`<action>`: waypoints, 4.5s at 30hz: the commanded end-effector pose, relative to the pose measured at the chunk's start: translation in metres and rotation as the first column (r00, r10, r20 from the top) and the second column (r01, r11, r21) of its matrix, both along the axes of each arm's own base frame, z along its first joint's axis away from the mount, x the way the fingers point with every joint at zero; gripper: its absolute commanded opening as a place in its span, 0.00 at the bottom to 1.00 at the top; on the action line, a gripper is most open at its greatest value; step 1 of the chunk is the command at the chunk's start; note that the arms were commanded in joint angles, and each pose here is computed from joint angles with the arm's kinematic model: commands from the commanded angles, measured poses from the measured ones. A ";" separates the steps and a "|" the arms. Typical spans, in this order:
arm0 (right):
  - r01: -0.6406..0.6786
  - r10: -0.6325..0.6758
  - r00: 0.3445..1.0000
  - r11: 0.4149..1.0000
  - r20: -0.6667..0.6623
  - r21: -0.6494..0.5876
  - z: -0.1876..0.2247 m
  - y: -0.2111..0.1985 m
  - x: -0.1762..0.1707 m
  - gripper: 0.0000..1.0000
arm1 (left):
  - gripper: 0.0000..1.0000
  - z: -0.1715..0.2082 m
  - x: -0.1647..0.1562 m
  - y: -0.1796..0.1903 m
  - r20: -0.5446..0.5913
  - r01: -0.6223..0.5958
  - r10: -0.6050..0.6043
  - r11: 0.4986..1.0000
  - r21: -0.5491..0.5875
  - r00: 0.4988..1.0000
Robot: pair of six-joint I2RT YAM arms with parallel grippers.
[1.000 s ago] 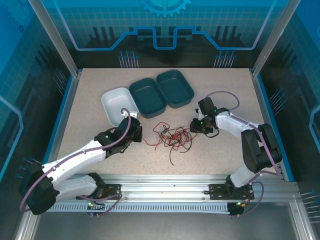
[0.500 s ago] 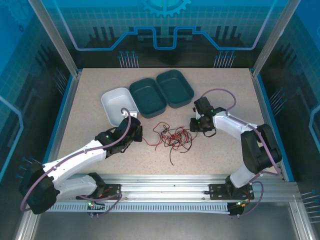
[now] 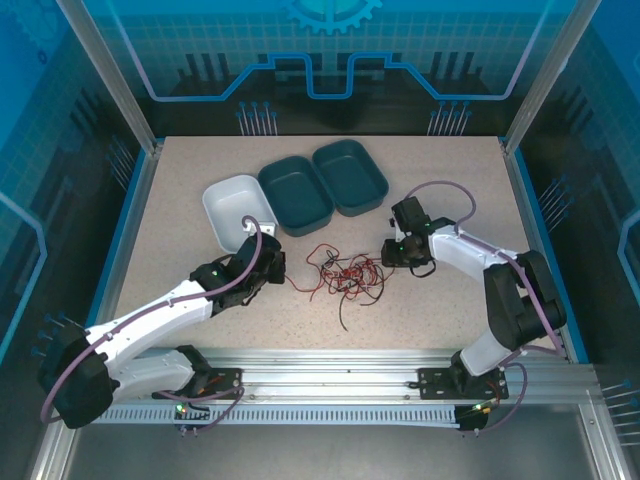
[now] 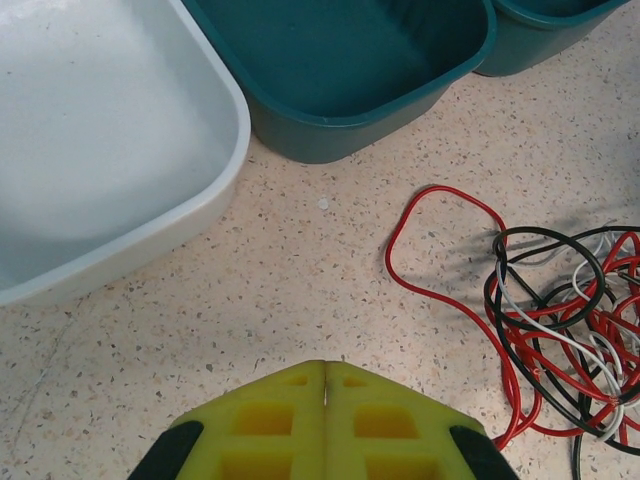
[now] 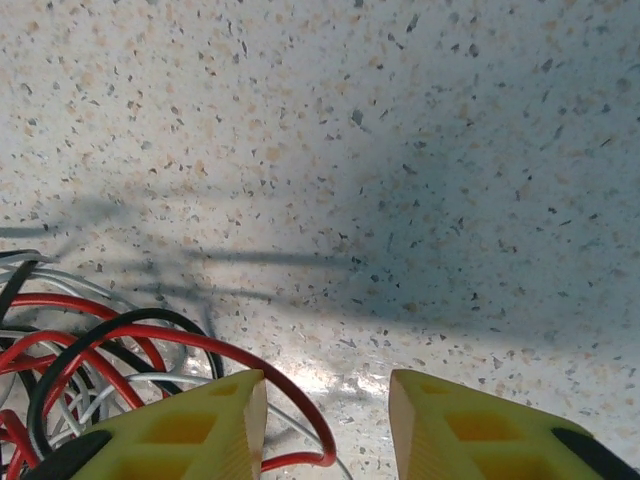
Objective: Untangle the cables
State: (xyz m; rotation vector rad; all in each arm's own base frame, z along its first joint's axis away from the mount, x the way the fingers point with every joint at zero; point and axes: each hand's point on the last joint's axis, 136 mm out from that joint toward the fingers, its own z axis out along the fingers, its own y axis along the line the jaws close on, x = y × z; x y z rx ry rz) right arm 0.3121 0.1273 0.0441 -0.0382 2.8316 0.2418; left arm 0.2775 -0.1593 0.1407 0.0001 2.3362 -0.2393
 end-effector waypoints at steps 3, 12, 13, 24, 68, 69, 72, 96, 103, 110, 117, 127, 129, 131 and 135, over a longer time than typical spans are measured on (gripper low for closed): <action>-0.010 0.011 0.999 0.999 -0.036 0.040 -0.014 0.003 -0.001 0.38 | 0.00 0.000 0.001 -0.003 -0.003 -0.002 0.002 1.000 -0.030 1.000; -0.011 0.014 0.999 0.996 -0.042 0.085 -0.017 0.011 0.002 0.38 | 0.00 0.002 0.004 -0.005 0.004 0.005 -0.005 0.999 -0.032 1.000; -0.011 0.014 0.999 0.996 -0.040 0.091 -0.016 0.012 0.002 0.38 | 0.00 0.002 0.004 -0.006 0.003 0.009 -0.009 1.000 -0.030 1.000; -0.003 0.005 1.000 0.995 -0.017 0.095 -0.008 0.009 -0.002 0.23 | 0.00 0.003 0.006 -0.009 0.008 0.012 -0.012 0.999 -0.041 1.000; -0.130 -0.032 0.723 0.975 0.690 0.181 0.349 -0.001 -0.024 0.00 | 0.00 -0.022 0.003 -0.006 -0.051 -0.012 0.011 1.000 -0.021 0.999; -0.133 -0.030 0.717 0.975 0.697 0.179 0.354 -0.001 -0.025 0.00 | 0.00 -0.023 0.003 -0.007 -0.051 -0.010 0.009 1.000 -0.020 0.999; -0.145 -0.021 0.698 0.975 0.716 0.170 0.374 -0.002 -0.026 0.00 | 0.00 -0.021 0.004 -0.008 -0.048 -0.010 0.009 1.000 -0.026 0.999; -0.266 -0.015 0.400 0.955 0.916 0.131 0.552 0.000 -0.041 0.00 | 0.00 -0.033 0.003 -0.011 -0.072 -0.001 -0.001 0.999 -0.036 0.997; -0.275 -0.072 0.268 0.950 0.961 0.148 0.588 -0.005 -0.047 0.00 | 0.00 -0.037 0.001 -0.010 -0.079 -0.008 0.005 0.999 -0.032 0.997; -0.292 -0.084 0.200 0.946 0.976 0.142 0.606 -0.002 -0.044 0.00 | 0.00 -0.034 0.003 -0.014 -0.071 0.000 -0.004 0.999 -0.049 0.997; -0.308 -0.079 0.205 0.941 0.975 0.141 0.604 0.006 -0.034 0.00 | 0.00 -0.029 0.005 -0.019 -0.061 0.009 -0.013 0.997 -0.076 0.998; -0.211 -0.010 0.286 0.975 0.958 0.073 0.558 0.025 0.049 0.00 | 0.05 -0.013 0.004 -0.030 -0.024 0.053 -0.058 0.987 -0.150 0.998; -0.178 -0.006 0.297 0.982 0.955 0.062 0.548 0.027 0.072 0.00 | 0.06 -0.011 0.003 -0.032 -0.017 0.062 -0.066 0.984 -0.168 0.998; -0.170 -0.009 0.305 0.983 0.952 0.064 0.540 0.030 0.094 0.00 | 0.07 -0.010 0.002 -0.032 -0.015 0.063 -0.067 0.982 -0.176 0.998; -0.165 -0.011 0.296 0.984 0.955 0.062 0.531 0.039 0.134 0.00 | 0.06 -0.010 0.001 -0.033 -0.018 0.066 -0.070 0.981 -0.181 0.997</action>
